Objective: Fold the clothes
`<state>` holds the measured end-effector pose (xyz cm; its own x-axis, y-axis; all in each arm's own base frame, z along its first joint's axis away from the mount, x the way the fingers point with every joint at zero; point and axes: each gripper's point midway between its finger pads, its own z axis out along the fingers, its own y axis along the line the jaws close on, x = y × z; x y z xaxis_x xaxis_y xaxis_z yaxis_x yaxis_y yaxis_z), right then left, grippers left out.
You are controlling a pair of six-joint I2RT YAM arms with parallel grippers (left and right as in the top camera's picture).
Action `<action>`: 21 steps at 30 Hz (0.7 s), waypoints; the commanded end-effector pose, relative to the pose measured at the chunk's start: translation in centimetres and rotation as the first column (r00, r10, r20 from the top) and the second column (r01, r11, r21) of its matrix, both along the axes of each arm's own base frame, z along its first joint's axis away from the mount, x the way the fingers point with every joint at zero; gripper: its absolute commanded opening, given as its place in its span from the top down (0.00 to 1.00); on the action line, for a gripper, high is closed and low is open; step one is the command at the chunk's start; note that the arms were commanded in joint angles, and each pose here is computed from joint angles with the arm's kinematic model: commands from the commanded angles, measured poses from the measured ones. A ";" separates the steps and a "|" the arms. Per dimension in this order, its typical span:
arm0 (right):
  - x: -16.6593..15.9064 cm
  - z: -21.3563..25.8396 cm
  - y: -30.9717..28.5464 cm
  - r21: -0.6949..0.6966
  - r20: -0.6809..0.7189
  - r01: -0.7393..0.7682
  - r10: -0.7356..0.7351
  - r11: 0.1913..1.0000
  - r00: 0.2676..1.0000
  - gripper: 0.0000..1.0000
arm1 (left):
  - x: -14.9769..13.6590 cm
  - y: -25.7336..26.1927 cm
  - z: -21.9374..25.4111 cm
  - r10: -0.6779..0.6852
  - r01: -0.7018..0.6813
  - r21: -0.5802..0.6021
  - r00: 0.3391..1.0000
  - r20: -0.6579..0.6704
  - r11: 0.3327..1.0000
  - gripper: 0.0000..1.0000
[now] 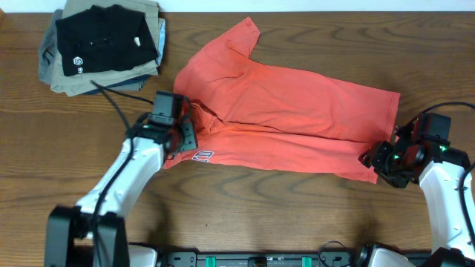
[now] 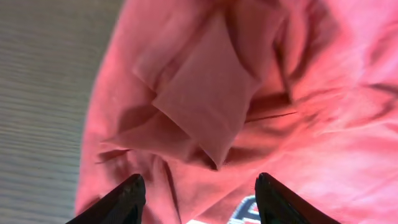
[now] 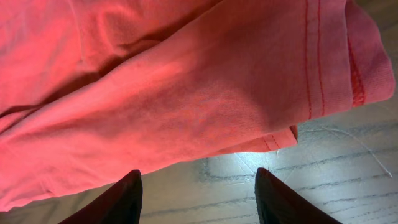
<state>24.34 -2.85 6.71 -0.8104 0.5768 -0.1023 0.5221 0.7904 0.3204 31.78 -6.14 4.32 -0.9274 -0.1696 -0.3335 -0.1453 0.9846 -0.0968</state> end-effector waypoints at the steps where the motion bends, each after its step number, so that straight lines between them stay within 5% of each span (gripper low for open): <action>1: -0.2 -0.2 0.5 0.006 -0.006 -0.029 0.029 1.000 1.000 0.44 | 0.5 0.5 -1.2 0.003 -0.001 0.044 1.000 -0.024 0.999 0.42; 21: -0.2 -0.2 0.5 0.005 -0.004 -0.029 0.029 1.000 1.000 0.43 | 2.6 1.5 -2.1 -0.038 0.033 0.133 0.999 0.032 0.991 0.42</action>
<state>24.24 -2.81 6.69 -0.8109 0.5770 -0.0980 0.5235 0.7899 0.3193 33.94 -5.16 2.40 -0.9165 -0.1238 -0.3804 -0.1274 0.9917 -0.0158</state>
